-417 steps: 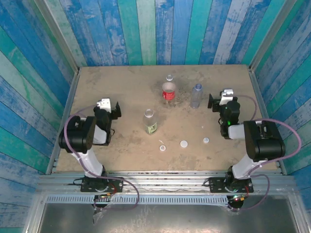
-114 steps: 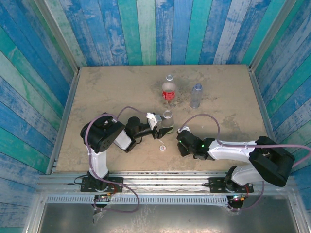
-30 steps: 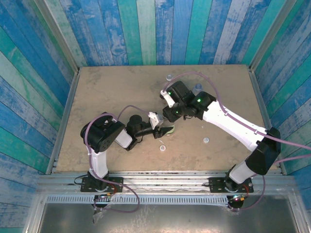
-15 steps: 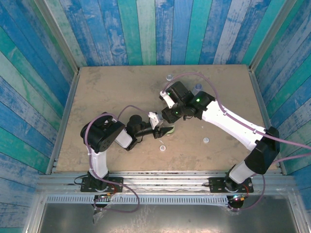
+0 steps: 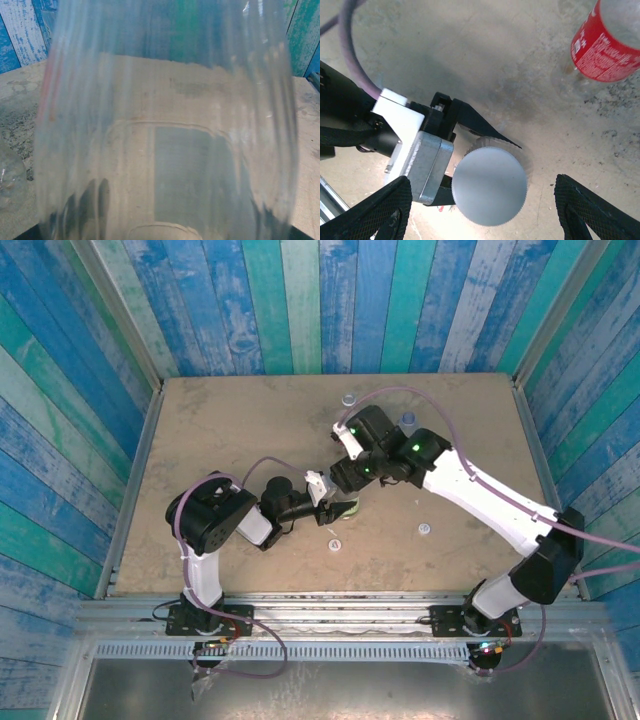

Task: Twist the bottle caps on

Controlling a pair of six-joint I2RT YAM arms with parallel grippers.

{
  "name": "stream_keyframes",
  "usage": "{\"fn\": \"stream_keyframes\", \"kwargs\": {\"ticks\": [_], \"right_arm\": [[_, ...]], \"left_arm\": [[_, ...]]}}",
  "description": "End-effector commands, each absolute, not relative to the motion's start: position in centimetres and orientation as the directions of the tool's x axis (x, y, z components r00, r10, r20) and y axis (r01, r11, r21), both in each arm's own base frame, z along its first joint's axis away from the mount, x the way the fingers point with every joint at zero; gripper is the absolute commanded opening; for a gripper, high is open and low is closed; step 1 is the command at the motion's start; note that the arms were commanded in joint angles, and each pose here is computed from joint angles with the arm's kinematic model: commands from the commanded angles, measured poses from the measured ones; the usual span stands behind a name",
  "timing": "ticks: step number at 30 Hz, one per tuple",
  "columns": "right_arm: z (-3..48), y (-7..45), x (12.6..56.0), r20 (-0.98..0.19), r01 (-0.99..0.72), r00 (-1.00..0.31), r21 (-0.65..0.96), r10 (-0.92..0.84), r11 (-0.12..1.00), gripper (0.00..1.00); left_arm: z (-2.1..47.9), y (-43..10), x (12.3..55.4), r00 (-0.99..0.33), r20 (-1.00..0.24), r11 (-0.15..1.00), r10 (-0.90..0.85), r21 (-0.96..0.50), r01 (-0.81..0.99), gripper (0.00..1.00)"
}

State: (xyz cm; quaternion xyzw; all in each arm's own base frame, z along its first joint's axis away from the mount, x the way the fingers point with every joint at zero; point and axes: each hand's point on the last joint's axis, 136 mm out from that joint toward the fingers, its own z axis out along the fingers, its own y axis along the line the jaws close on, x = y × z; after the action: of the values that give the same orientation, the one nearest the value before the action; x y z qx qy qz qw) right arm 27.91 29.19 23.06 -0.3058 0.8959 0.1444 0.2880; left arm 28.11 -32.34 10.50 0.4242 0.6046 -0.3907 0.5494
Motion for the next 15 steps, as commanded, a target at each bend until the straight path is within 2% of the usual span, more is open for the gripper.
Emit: {"fn": "stream_keyframes", "kwargs": {"ticks": [1, 15], "right_arm": [[24.9, 28.5, 28.4, -0.661, -0.589, -0.641, 0.096, -0.391, 0.803, 0.77], [21.2, 27.4, 28.9, -0.589, -0.549, -0.709, 0.115, -0.389, 0.828, 0.56]], "left_arm": [[8.5, -32.5, 27.8, -0.077, -0.989, 0.328, 0.122, -0.033, 0.944, 0.59], [8.6, -32.4, 27.8, -0.074, -0.990, 0.327, 0.123, -0.030, 0.945, 0.59]]}}
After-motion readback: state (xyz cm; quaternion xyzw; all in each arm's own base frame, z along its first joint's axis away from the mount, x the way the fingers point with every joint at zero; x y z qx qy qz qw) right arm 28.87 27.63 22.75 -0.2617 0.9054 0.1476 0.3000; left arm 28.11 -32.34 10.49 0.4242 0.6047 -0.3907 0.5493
